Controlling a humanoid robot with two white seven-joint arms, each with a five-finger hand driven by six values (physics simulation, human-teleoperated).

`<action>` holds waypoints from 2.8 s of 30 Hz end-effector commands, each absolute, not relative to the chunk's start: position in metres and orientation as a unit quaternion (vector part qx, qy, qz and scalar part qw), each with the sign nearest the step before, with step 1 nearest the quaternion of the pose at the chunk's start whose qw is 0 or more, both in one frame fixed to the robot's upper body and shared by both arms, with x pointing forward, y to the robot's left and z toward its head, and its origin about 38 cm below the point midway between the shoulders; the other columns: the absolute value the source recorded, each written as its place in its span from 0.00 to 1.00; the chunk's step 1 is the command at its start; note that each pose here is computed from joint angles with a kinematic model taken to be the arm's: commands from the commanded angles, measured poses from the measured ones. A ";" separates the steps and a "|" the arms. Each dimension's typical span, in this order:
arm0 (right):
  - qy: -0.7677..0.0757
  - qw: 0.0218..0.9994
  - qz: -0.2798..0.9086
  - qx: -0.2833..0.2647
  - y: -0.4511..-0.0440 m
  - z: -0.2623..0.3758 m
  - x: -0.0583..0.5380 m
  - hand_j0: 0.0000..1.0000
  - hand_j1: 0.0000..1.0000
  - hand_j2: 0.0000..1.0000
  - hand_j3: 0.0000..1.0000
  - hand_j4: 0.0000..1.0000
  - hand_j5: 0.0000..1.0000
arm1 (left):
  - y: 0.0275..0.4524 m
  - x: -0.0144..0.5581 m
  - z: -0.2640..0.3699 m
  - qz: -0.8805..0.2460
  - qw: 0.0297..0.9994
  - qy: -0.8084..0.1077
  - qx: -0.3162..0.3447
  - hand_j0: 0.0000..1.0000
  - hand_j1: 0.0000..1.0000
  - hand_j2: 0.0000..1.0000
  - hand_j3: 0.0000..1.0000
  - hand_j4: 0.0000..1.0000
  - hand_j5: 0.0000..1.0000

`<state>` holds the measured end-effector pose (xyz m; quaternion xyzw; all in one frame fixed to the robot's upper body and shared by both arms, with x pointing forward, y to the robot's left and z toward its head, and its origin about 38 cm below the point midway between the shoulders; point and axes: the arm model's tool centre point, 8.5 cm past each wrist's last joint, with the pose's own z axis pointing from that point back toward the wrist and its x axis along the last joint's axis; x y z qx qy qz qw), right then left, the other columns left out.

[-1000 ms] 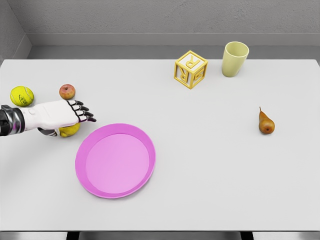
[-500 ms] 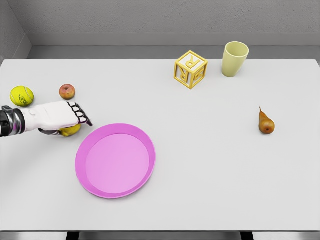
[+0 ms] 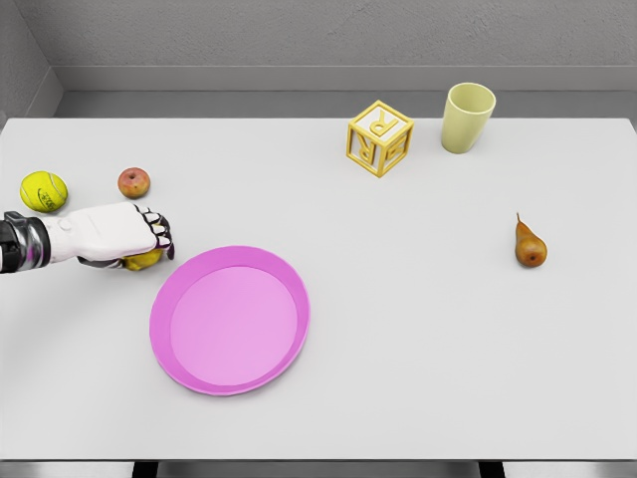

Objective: Put the lemon on the plate with left arm

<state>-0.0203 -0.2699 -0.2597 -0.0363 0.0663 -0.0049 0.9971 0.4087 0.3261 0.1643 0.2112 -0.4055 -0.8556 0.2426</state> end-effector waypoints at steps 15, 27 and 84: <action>0.067 0.997 -0.004 -0.036 -0.270 -0.260 -0.020 1.00 1.00 1.00 1.00 1.00 1.00 | 0.306 0.400 0.186 -0.850 0.205 -0.434 0.215 0.63 0.63 0.63 0.63 0.63 0.63; 0.067 0.997 -0.005 -0.036 -0.270 -0.260 -0.020 1.00 1.00 1.00 1.00 1.00 1.00 | 0.295 0.399 0.214 -0.832 0.189 -0.474 0.219 0.61 0.61 0.61 0.61 0.61 0.61; 0.067 0.997 -0.005 -0.036 -0.270 -0.260 -0.020 1.00 1.00 1.00 1.00 1.00 1.00 | 0.265 0.377 0.247 -0.784 0.161 -0.579 0.156 1.00 1.00 1.00 1.00 1.00 1.00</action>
